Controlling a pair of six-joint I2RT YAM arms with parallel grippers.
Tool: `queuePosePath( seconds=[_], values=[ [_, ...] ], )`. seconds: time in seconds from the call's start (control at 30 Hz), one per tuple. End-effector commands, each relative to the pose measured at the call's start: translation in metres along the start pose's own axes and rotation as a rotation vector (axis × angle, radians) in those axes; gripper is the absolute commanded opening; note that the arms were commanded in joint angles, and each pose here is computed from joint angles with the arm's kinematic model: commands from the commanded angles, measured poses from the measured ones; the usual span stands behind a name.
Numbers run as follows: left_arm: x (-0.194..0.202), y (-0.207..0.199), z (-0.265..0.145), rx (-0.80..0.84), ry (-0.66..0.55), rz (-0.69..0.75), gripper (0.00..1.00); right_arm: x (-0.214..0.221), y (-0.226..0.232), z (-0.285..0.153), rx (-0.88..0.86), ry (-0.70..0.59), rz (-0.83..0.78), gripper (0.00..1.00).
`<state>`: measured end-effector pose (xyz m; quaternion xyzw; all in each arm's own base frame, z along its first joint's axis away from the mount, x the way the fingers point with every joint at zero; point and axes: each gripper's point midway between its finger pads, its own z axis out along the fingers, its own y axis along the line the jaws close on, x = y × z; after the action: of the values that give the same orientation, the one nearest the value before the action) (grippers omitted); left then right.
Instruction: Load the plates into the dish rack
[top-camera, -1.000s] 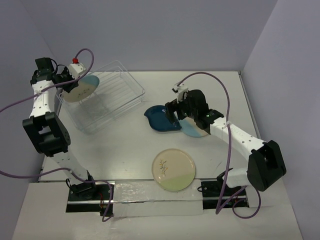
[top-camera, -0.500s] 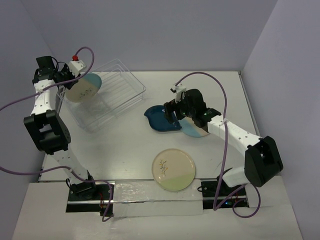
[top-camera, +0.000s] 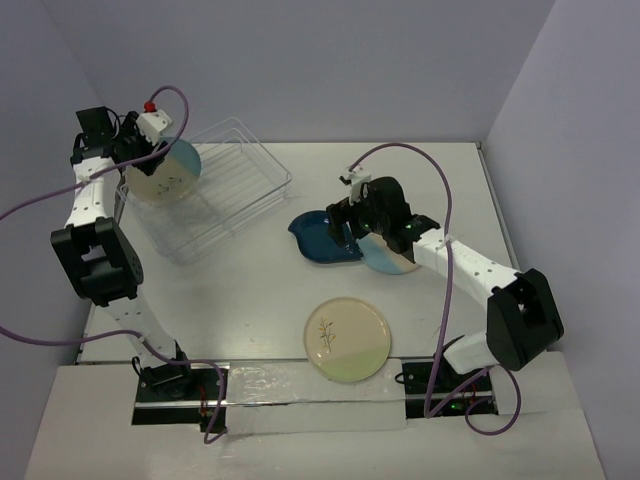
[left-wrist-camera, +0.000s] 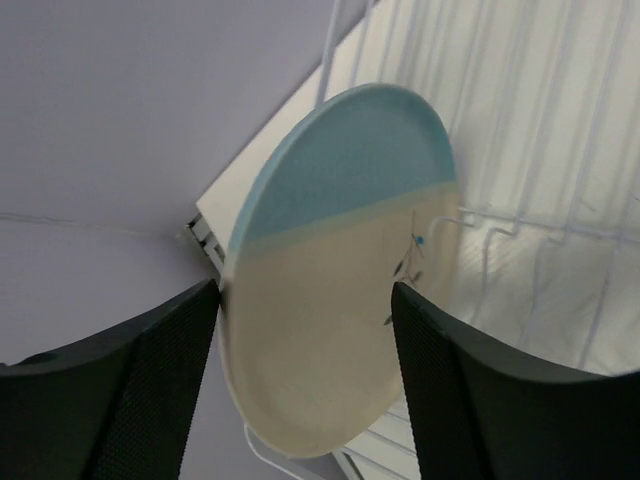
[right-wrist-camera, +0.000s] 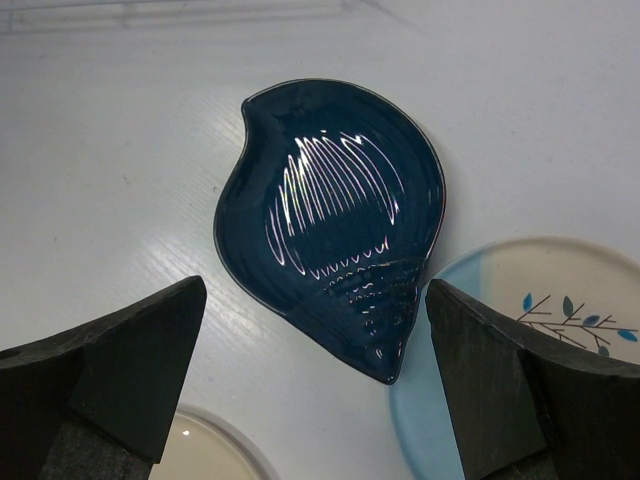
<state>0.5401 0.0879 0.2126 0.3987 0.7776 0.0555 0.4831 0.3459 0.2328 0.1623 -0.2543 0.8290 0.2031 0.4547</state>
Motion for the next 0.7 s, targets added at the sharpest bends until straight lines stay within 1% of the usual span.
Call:
queuePosePath(
  seconds=[0.0,0.07,0.1,0.17,0.27,0.3,0.37,0.4,0.47,0.5,0.57,0.63,0.67],
  values=[
    [-0.036,0.039,-0.011,-0.147,-0.079,0.007,0.79,-0.025,-0.002,-0.001,0.006,-0.055,0.001,0.98],
    [-0.039,0.043,-0.014,-0.174,-0.084,0.003,0.83,-0.026,-0.002,-0.002,0.005,-0.056,0.002,0.98],
    [-0.041,0.044,-0.016,-0.180,-0.087,0.006,0.83,-0.026,-0.002,-0.002,0.008,-0.057,0.002,0.98],
    [-0.044,0.059,-0.024,-0.274,-0.087,-0.008,0.90,-0.027,-0.004,-0.003,0.020,-0.060,0.006,0.98],
    [-0.052,0.080,-0.039,-0.395,-0.098,-0.056,0.96,-0.030,-0.009,-0.005,0.049,-0.072,0.006,0.98],
    [-0.057,0.082,-0.043,-0.412,-0.113,-0.087,0.97,-0.031,-0.009,-0.006,0.060,-0.076,0.044,0.99],
    [-0.078,0.097,-0.065,-0.493,-0.172,-0.109,0.98,-0.034,-0.015,-0.009,0.098,-0.090,0.057,0.99],
    [-0.090,0.104,-0.077,-0.544,-0.212,-0.155,0.99,-0.036,-0.018,-0.011,0.118,-0.098,0.071,0.99],
    [-0.118,0.117,-0.104,-0.632,-0.294,-0.292,0.99,-0.037,-0.020,-0.014,0.142,-0.109,0.098,1.00],
    [-0.125,0.116,-0.109,-0.634,-0.314,-0.333,0.99,-0.038,-0.022,-0.014,0.153,-0.114,0.109,1.00],
    [-0.174,0.115,-0.145,-0.646,-0.461,-0.559,0.99,-0.038,-0.024,-0.017,0.166,-0.125,0.136,1.00],
    [-0.211,0.098,-0.176,-0.593,-0.568,-0.694,0.99,-0.033,-0.028,-0.016,0.190,-0.122,0.146,1.00],
    [-0.223,0.089,-0.182,-0.563,-0.591,-0.722,0.99,-0.028,-0.029,-0.014,0.192,-0.112,0.147,1.00]
  ],
)
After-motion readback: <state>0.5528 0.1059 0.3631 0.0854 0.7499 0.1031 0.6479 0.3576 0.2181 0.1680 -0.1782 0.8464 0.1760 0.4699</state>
